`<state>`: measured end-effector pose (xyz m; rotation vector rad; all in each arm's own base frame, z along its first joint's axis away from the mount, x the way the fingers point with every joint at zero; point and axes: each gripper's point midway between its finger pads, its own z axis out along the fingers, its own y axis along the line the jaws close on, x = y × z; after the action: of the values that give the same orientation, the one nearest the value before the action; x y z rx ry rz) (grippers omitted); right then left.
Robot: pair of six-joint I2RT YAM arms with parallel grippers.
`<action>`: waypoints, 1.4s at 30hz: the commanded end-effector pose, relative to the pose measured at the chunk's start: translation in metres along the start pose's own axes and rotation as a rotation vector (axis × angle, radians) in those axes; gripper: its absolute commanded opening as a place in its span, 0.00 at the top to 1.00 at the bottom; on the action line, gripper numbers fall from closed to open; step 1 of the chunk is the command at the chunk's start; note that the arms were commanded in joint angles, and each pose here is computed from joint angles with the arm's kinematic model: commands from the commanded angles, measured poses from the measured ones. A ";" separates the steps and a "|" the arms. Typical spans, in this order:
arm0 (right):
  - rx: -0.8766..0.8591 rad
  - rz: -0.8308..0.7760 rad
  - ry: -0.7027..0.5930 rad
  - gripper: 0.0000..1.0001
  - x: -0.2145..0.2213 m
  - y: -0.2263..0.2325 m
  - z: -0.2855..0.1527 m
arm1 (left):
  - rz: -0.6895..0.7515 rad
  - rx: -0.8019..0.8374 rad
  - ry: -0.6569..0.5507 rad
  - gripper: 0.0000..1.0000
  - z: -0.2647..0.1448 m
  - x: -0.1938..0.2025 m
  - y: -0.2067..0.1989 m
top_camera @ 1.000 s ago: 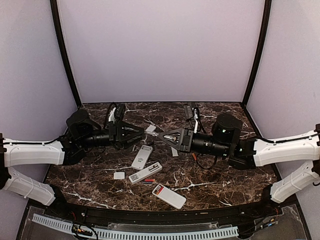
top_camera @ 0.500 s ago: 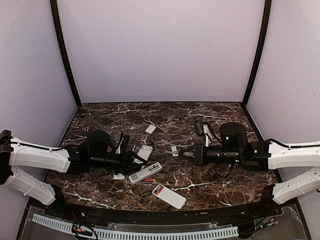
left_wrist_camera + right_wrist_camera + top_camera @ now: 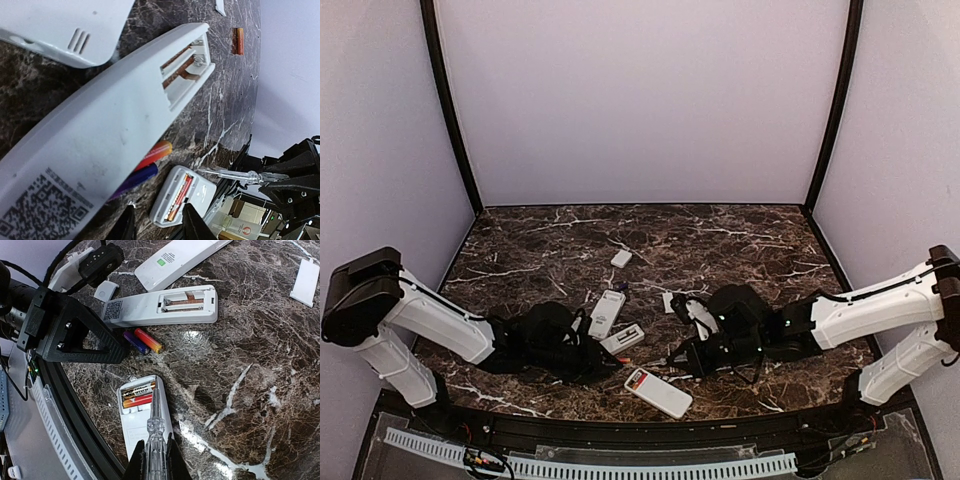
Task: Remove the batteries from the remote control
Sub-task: Move the remote control without the battery cover to the center of the board.
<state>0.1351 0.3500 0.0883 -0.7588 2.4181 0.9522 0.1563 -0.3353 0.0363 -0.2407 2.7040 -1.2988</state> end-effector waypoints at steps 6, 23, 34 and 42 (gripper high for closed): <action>0.028 -0.039 -0.030 1.00 -0.006 0.003 0.001 | -0.055 0.002 0.011 0.69 0.015 0.005 0.000; 0.052 -0.024 -0.060 1.00 -0.015 0.005 -0.003 | -0.023 -0.038 0.066 0.61 0.010 0.027 -0.025; 0.098 -0.034 -0.141 1.00 -0.037 0.004 -0.019 | -0.064 -0.038 0.083 0.45 0.021 0.039 -0.028; 0.104 -0.001 -0.166 1.00 -0.035 0.000 -0.033 | -0.064 -0.024 0.037 0.44 0.031 0.029 -0.029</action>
<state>0.1546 0.3429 0.1178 -0.6681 2.3269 0.8307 0.1268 -0.3803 0.0409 -0.2796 2.7990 -1.3265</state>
